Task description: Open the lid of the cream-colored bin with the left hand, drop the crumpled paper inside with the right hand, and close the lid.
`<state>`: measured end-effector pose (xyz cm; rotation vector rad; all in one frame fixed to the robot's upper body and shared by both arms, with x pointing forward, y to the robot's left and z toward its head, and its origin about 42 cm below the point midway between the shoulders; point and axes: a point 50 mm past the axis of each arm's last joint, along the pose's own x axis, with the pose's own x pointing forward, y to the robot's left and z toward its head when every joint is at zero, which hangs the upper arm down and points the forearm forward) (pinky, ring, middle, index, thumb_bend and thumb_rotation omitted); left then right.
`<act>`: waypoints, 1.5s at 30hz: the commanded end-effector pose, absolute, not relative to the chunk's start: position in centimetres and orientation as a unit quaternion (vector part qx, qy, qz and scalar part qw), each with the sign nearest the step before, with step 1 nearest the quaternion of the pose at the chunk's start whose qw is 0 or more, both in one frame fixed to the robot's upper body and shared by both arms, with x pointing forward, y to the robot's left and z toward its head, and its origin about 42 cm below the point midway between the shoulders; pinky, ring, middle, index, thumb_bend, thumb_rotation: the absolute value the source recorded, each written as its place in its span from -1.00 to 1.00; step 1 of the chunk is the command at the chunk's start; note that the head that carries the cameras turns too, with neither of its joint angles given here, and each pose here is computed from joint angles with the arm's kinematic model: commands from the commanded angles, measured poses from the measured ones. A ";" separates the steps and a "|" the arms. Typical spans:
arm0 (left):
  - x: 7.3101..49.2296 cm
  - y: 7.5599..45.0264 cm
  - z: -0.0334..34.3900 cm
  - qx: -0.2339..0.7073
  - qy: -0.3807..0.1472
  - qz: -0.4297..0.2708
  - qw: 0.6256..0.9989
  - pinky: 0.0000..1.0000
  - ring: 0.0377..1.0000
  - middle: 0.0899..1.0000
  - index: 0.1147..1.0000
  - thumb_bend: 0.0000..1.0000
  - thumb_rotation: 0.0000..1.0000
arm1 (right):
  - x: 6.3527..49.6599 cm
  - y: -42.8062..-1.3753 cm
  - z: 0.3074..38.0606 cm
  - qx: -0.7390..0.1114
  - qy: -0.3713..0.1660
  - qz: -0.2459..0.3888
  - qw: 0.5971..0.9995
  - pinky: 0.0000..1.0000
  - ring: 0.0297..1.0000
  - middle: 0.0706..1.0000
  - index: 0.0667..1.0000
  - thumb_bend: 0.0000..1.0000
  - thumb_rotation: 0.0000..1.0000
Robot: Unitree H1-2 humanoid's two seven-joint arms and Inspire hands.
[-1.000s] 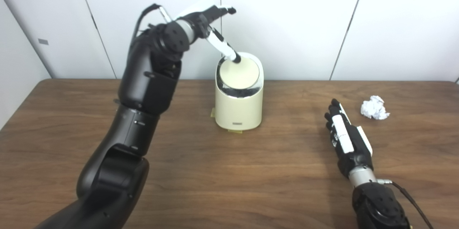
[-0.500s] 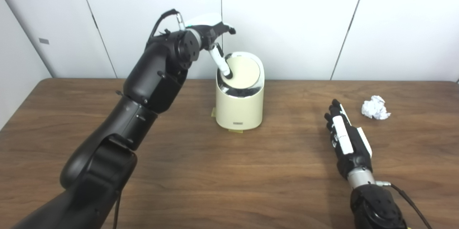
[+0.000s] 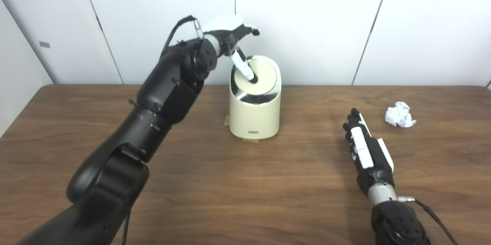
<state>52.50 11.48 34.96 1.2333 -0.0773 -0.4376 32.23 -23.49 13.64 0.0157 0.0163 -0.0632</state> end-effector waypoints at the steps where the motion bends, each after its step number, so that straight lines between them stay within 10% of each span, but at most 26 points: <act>1: 52.7 10.2 39.9 0.568 -0.084 -0.178 0.799 0.71 0.96 1.00 0.92 0.82 -0.67 | 32.5 -23.5 15.4 0.011 -0.027 -0.032 0.999 1.00 0.94 0.99 0.99 0.35 0.69; 6: 52.7 9.7 39.5 0.583 -0.084 -0.183 0.787 0.58 0.87 0.97 0.91 0.89 -0.71 | 32.5 -23.7 15.5 0.011 -0.027 -0.029 0.999 1.00 0.94 1.00 1.00 0.36 0.69; 25: 51.2 7.0 31.1 0.790 -0.173 -0.202 0.552 1.00 1.00 0.91 0.88 1.00 -0.83 | 32.1 -23.9 15.7 0.028 -0.034 -0.021 0.999 1.00 0.96 1.00 1.00 0.50 0.87; 29: 51.2 7.6 31.3 0.770 -0.162 -0.206 0.582 0.99 0.98 0.90 0.88 1.00 -0.82 | 32.0 -24.1 15.6 0.022 -0.033 -0.023 0.999 1.00 0.95 1.00 1.00 0.49 0.86; 34: 51.1 8.8 34.7 0.664 -0.133 -0.208 0.706 0.94 0.92 0.89 0.86 0.92 -0.80 | 32.1 -23.9 15.7 0.026 -0.033 -0.023 0.999 1.00 0.96 1.00 1.00 0.50 0.83; 39: 49.2 11.5 38.1 0.506 -0.128 -0.194 0.830 0.47 0.76 0.85 0.82 0.59 -0.53 | 32.1 -23.8 16.1 0.030 -0.034 -0.021 0.999 1.00 0.95 1.00 0.99 0.45 0.80; 45: 45.9 16.4 37.4 0.347 -0.161 -0.138 0.913 0.47 0.66 0.73 0.76 0.19 -0.32 | 32.3 -24.1 16.3 0.018 -0.035 -0.019 0.999 1.00 0.95 1.00 0.98 0.46 0.81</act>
